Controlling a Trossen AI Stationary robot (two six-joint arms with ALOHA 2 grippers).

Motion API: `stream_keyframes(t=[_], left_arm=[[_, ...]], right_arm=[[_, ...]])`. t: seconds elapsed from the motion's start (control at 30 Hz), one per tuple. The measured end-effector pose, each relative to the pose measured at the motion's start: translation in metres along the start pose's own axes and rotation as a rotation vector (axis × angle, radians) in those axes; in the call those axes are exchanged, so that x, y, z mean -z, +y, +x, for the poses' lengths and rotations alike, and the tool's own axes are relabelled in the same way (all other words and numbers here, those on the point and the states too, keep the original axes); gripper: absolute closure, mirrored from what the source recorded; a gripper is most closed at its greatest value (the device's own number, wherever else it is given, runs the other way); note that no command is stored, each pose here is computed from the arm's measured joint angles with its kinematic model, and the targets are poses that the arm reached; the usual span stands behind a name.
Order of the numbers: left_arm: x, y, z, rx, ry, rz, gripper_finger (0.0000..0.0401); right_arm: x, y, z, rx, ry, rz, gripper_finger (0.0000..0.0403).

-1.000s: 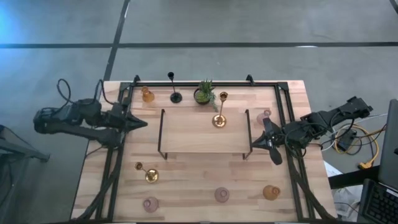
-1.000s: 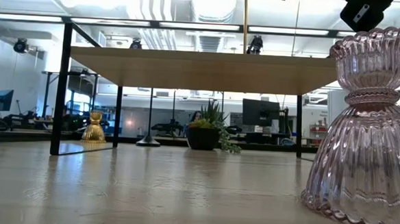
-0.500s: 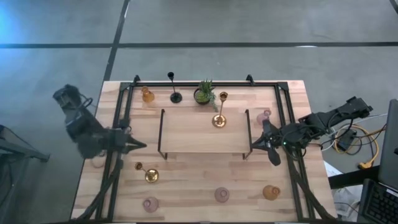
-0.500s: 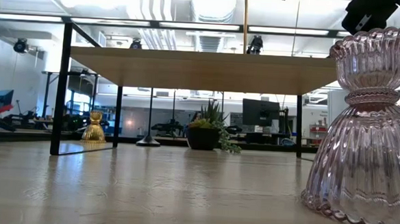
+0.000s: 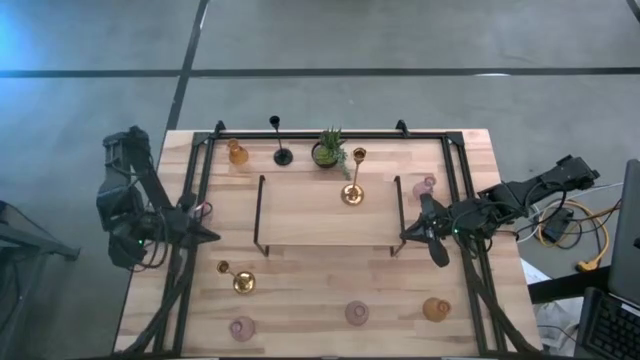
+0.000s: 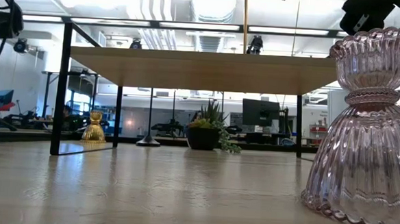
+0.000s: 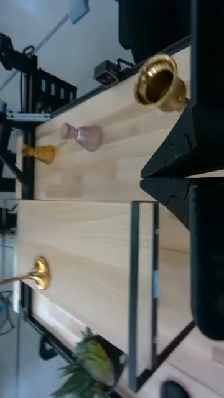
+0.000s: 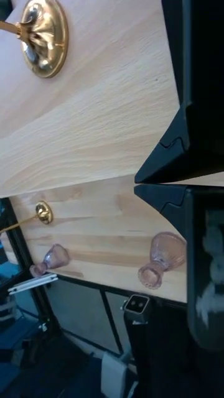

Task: Pick & Place candle stick holders
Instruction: Put the gold candle holder on the shelf

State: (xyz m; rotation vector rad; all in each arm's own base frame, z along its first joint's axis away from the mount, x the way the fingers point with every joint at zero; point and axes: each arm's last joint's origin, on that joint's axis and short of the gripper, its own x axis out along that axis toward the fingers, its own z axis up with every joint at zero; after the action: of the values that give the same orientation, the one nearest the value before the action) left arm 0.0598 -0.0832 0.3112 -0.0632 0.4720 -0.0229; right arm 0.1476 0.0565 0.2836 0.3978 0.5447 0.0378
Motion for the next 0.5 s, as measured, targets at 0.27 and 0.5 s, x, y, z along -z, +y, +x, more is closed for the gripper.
stream_keyframes(t=[0.27, 0.5], left_arm=[[0.028, -0.009, 0.016, 0.030, 0.175, 0.004, 0.0398], [0.062, -0.019, 0.036, 0.039, 0.320, -0.080, 0.0398]], right_arm=[[0.000, 0.000, 0.001, 0.008, 0.000, -0.002, 0.0394], [0.000, -0.001, 0.000, 0.024, -0.011, 0.001, 0.0394]])
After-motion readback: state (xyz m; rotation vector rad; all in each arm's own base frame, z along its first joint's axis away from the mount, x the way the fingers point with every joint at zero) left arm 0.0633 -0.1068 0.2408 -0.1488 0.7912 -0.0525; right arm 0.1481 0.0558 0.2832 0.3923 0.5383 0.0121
